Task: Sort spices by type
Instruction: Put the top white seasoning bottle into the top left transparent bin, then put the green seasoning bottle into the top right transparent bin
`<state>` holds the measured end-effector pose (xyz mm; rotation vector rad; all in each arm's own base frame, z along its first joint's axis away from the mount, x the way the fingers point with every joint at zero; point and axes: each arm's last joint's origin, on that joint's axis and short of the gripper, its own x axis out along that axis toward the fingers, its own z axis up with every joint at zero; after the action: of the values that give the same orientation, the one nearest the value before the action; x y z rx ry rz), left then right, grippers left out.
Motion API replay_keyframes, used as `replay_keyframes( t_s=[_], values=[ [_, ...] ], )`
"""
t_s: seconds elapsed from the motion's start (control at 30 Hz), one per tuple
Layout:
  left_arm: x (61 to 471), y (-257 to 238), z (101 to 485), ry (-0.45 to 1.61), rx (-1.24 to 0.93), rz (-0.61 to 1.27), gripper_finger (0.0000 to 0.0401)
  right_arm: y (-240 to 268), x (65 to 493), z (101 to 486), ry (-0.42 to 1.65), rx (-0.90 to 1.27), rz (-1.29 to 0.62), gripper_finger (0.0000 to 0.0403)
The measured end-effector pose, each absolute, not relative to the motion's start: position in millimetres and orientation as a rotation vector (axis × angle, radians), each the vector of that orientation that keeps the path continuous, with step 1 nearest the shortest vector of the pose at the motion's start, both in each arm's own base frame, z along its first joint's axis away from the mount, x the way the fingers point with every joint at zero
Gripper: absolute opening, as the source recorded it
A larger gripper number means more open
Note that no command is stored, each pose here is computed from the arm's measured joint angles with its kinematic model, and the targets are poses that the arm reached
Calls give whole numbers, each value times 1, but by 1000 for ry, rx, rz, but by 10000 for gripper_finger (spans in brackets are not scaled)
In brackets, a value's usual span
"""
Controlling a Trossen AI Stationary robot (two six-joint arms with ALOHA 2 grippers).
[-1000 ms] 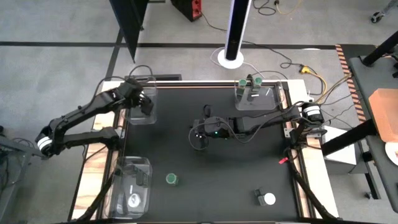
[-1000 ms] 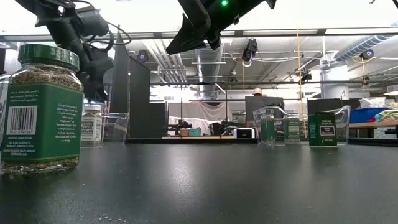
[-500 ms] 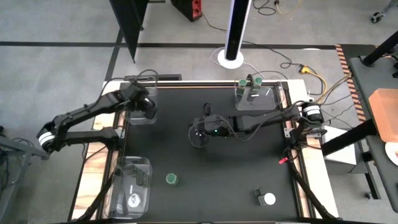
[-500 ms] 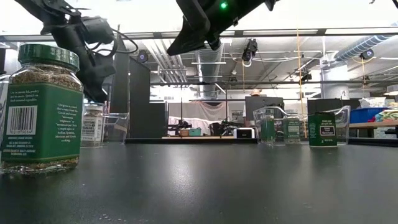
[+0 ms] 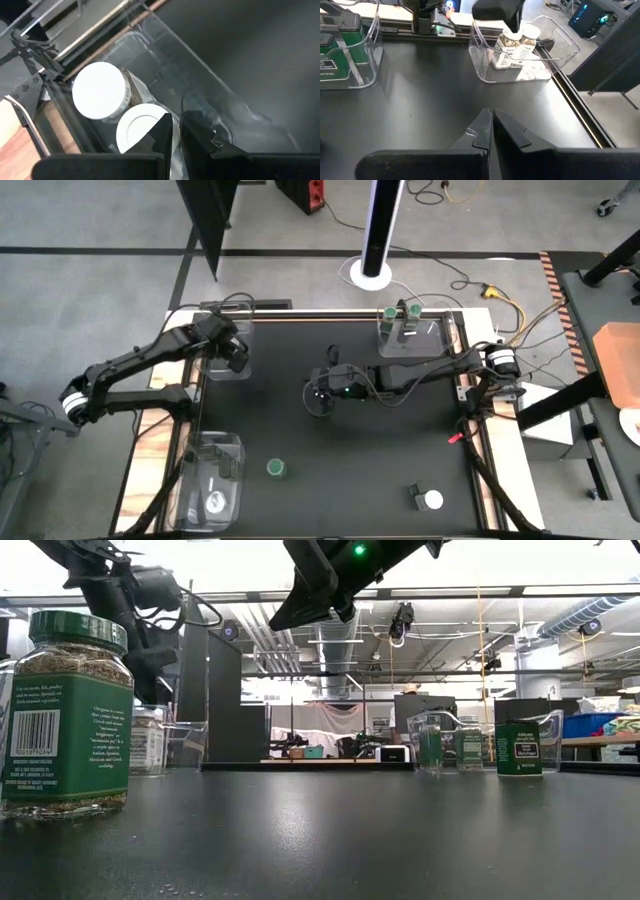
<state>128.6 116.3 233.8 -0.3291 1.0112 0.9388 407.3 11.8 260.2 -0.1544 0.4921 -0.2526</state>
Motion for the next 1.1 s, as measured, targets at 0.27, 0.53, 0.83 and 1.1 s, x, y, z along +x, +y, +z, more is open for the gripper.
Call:
replay_keyframes(
  t_s=[0.27, 0.53, 0.83, 1.1],
  values=[
    [127, 115, 270, 1029, -324, 934, 16, 12, 407, 260, 492, -154, -253, 9],
    [135, 93, 299, 786, -334, 883, 16, 7, 402, 275, 422, -208, -286, 9],
    [136, 24, 297, 530, -268, 721, 16, 7, 381, 261, 354, -205, -214, 9],
    [138, -23, 285, 429, -209, 600, 16, 6, 369, 256, 332, -163, -229, 9]
  ],
)
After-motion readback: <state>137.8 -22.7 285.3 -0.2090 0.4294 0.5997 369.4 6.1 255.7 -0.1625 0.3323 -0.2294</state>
